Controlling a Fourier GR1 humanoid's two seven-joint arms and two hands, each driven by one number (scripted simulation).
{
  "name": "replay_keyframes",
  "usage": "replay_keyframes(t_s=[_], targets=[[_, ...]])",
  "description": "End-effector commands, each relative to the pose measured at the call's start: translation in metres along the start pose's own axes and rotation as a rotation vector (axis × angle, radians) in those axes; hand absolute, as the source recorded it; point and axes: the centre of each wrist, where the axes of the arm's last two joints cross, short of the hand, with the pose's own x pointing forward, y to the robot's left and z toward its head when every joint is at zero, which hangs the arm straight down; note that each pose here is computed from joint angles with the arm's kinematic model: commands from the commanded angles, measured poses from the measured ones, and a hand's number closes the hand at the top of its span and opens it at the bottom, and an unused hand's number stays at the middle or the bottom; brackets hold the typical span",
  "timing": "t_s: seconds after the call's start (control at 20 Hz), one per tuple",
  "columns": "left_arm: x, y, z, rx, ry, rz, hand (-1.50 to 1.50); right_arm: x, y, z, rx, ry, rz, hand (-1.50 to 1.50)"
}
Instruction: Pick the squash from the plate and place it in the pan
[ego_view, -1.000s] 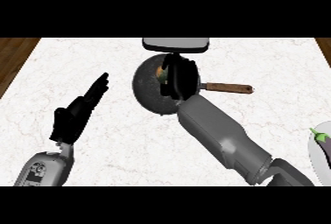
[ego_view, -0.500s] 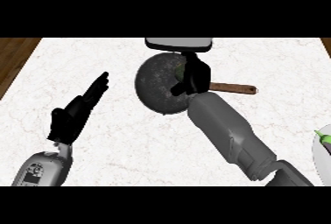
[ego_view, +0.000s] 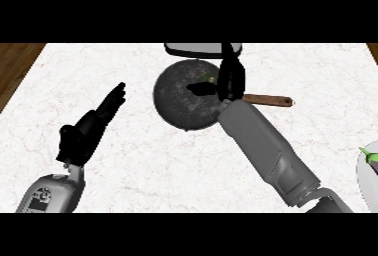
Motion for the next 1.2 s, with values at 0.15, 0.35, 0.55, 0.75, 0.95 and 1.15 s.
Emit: replay_keyframes(t_s=[0.15, 0.35, 0.55, 0.75, 0.95, 1.15], targets=[[-0.005, 0.001, 0.009, 0.022, 0.024, 0.002, 0.0, -0.049, -0.017, 0.006, 0.042, -0.011, -0.289, -1.5], [-0.005, 0.012, 0.01, 0.048, 0.028, 0.005, 0.0, -0.076, -0.021, 0.005, 0.139, -0.057, -0.339, -1.5], [-0.008, 0.017, 0.022, 0.069, 0.048, -0.008, 0.0, -0.103, -0.025, 0.025, 0.128, -0.163, -0.365, -1.5], [-0.005, 0.022, 0.024, 0.061, 0.061, -0.012, 0.0, -0.144, -0.025, 0.053, 0.116, -0.196, -0.4, -1.5], [-0.008, 0.023, 0.013, 0.067, 0.066, 0.007, 0.0, -0.125, -0.02, 0.059, 0.152, -0.182, -0.433, -1.5], [-0.01, 0.029, 0.015, 0.041, 0.051, 0.009, 0.0, -0.15, -0.021, 0.082, 0.162, -0.221, -0.424, -1.5]])
